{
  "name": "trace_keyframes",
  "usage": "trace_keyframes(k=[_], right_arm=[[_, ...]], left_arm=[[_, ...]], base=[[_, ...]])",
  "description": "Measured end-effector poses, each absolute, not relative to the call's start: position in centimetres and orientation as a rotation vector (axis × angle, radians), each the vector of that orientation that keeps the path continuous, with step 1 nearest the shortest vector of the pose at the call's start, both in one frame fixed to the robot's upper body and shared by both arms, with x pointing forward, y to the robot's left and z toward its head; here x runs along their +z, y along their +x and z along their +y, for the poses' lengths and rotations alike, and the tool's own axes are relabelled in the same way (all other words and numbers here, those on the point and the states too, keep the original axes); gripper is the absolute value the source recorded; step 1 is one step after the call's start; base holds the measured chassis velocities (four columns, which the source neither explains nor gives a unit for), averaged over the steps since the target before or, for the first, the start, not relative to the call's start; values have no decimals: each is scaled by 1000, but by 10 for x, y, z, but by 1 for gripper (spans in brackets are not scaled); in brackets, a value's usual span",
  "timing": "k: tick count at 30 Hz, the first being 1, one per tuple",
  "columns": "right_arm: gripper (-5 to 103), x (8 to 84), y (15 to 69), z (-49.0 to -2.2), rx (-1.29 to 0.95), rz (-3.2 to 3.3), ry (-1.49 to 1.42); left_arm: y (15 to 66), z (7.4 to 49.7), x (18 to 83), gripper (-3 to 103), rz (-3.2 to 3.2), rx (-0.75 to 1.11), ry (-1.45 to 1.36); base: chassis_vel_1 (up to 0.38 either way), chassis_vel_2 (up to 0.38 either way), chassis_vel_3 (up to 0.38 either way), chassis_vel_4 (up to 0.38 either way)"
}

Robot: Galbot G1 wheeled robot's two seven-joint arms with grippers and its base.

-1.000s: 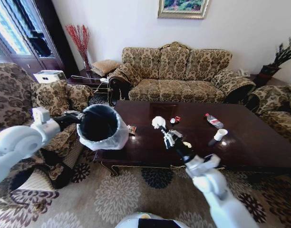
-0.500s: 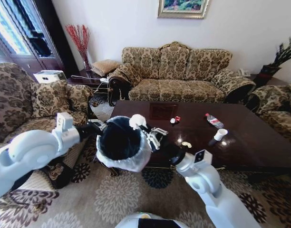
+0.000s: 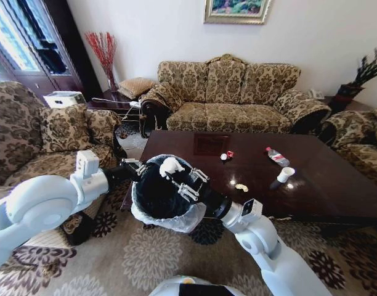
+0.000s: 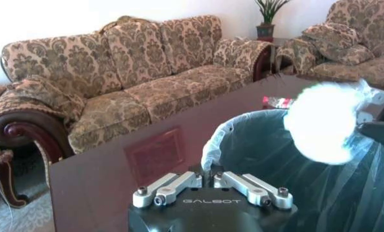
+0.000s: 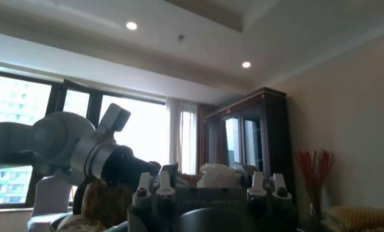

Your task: Move to the front of the table and place the trash on the table into the trash bin.

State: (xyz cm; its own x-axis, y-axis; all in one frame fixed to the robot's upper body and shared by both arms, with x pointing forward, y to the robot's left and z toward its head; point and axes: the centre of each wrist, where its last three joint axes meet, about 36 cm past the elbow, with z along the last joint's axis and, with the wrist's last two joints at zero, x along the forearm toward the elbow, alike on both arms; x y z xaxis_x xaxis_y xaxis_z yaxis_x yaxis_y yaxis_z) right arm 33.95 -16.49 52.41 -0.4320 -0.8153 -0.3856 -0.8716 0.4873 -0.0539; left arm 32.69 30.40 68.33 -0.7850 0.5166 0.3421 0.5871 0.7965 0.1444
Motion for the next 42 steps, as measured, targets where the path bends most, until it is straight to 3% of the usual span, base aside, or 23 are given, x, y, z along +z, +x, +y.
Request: trace_keyframes(k=[10,26,42], right_arm=[[97,533,328,-172,264,2359,-1389],[100,524,297,-175,263,2371,-1500],[100,529,281,-217,104,2462,-1403]], left_arm=[[320,304,677,4,-2705,-311,-838],[310,302,673,4,-2711,-300,-850],[305,309,668,4,-2738,-297,-846]], base=[[0,0,0,0],[0,0,0,0],[0,0,0,0]])
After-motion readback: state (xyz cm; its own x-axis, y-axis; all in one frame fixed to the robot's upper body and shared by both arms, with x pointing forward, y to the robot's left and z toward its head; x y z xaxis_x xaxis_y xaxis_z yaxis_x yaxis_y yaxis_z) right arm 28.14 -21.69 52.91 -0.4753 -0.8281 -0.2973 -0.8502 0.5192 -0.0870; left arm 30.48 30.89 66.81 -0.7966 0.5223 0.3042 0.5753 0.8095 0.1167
